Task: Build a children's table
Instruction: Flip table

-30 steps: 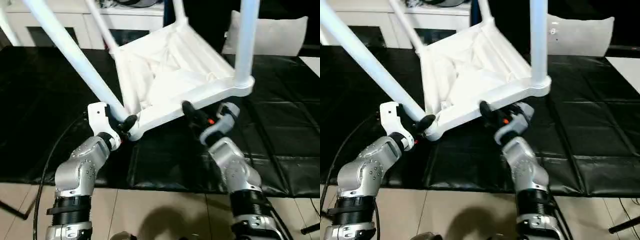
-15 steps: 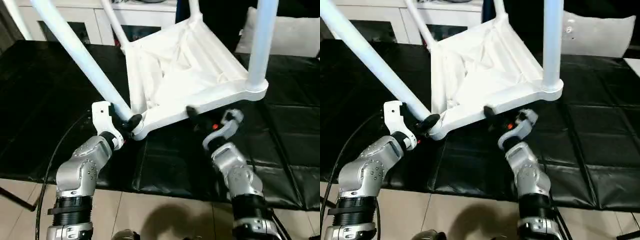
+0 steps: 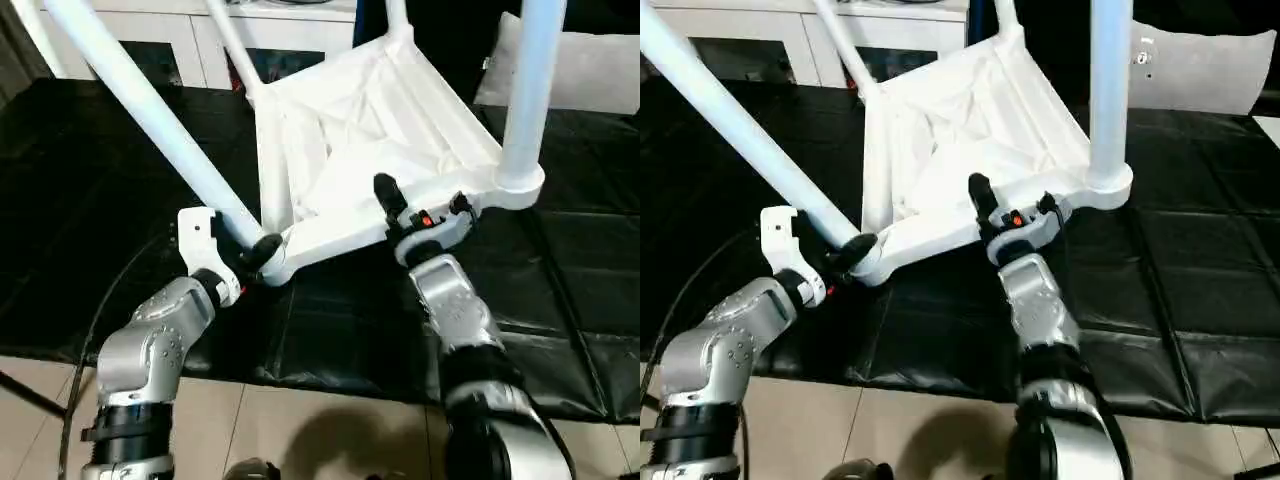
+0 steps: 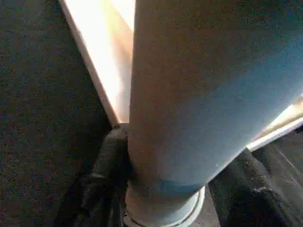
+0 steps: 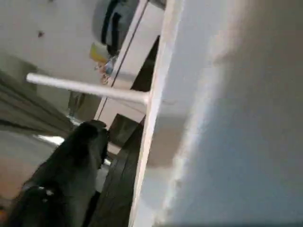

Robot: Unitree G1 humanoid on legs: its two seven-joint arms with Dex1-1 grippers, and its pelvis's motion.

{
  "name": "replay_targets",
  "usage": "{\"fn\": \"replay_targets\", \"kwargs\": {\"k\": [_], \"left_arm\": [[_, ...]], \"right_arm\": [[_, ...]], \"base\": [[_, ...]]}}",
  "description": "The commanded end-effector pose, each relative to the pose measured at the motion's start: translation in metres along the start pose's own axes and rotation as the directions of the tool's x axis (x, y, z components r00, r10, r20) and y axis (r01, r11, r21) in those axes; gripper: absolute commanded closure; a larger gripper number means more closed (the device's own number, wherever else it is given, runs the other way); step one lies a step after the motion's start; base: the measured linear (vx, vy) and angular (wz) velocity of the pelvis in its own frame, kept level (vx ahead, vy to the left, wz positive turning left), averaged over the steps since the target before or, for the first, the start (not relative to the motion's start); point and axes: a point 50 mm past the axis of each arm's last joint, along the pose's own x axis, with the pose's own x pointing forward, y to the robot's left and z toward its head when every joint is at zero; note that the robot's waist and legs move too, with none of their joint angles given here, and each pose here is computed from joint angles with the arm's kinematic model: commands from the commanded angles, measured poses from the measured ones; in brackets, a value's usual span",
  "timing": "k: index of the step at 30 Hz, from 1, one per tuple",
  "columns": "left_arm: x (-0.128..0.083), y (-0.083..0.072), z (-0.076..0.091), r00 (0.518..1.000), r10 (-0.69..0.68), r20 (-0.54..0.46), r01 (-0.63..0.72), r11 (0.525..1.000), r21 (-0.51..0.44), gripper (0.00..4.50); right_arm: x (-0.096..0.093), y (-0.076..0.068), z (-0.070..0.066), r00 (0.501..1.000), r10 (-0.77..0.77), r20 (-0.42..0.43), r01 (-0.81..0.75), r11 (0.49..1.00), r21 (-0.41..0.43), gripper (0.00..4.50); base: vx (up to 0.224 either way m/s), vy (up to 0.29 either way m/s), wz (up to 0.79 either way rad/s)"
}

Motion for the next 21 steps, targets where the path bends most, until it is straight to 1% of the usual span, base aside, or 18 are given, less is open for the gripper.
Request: {"fn": "replay_targets", "kwargs": {"k": [1, 2, 3, 4, 5, 6, 8, 11, 21], "left_arm": [[0.002, -0.017, -0.033, 0.974, -0.171, -0.145, 0.151, 0.978, -0.145, 2.45], [0.001, -0.017, -0.034, 0.975, -0.165, -0.147, 0.144, 0.979, -0.144, 2.45], [0.001, -0.017, -0.034, 0.976, -0.163, -0.147, 0.142, 0.979, -0.144, 2.45], [0.001, -0.017, -0.035, 0.976, -0.162, -0.148, 0.141, 0.980, -0.144, 2.45], [0.001, -0.016, -0.035, 0.976, -0.162, -0.149, 0.141, 0.980, -0.144, 2.45], [0.001, -0.016, -0.035, 0.975, -0.162, -0.149, 0.141, 0.980, -0.144, 2.45], [0.001, -0.017, -0.036, 0.976, -0.159, -0.151, 0.138, 0.980, -0.141, 2.45], [0.001, -0.016, -0.037, 0.976, -0.155, -0.154, 0.134, 0.981, -0.137, 2.45], [0.000, -0.015, -0.038, 0.977, -0.141, -0.162, 0.123, 0.985, -0.118, 2.45]], "right_arm": [[0.009, 0.013, 0.003, 0.999, 0.049, 0.015, -0.049, 0.999, 0.015, 0.62], [0.009, 0.013, 0.001, 0.998, 0.056, 0.007, -0.056, 0.998, 0.022, 0.74], [0.009, 0.014, 0.000, 0.998, 0.065, 0.001, -0.065, 0.998, 0.027, 0.74], [0.010, 0.014, -0.001, 0.998, 0.069, -0.002, -0.069, 0.997, 0.029, 0.97], [0.010, 0.014, -0.002, 0.997, 0.071, -0.004, -0.071, 0.997, 0.029, 0.97], [0.010, 0.014, -0.002, 0.997, 0.072, -0.004, -0.072, 0.997, 0.030, 1.08], [0.009, 0.014, -0.006, 0.995, 0.094, -0.033, -0.093, 0.994, 0.050, 1.24], [0.009, 0.013, -0.007, 0.995, 0.094, -0.042, -0.093, 0.995, 0.032, 1.51], [0.008, 0.011, -0.008, 0.994, 0.099, -0.045, -0.097, 0.995, 0.029, 2.31]], "base": [[0.000, 0.000, 0.00], [0.000, 0.000, 0.00], [0.000, 0.000, 0.00], [0.000, 0.000, 0.00], [0.000, 0.000, 0.00], [0.000, 0.000, 0.00], [0.000, 0.000, 0.00], [0.000, 0.000, 0.00], [0.000, 0.000, 0.00]]}}
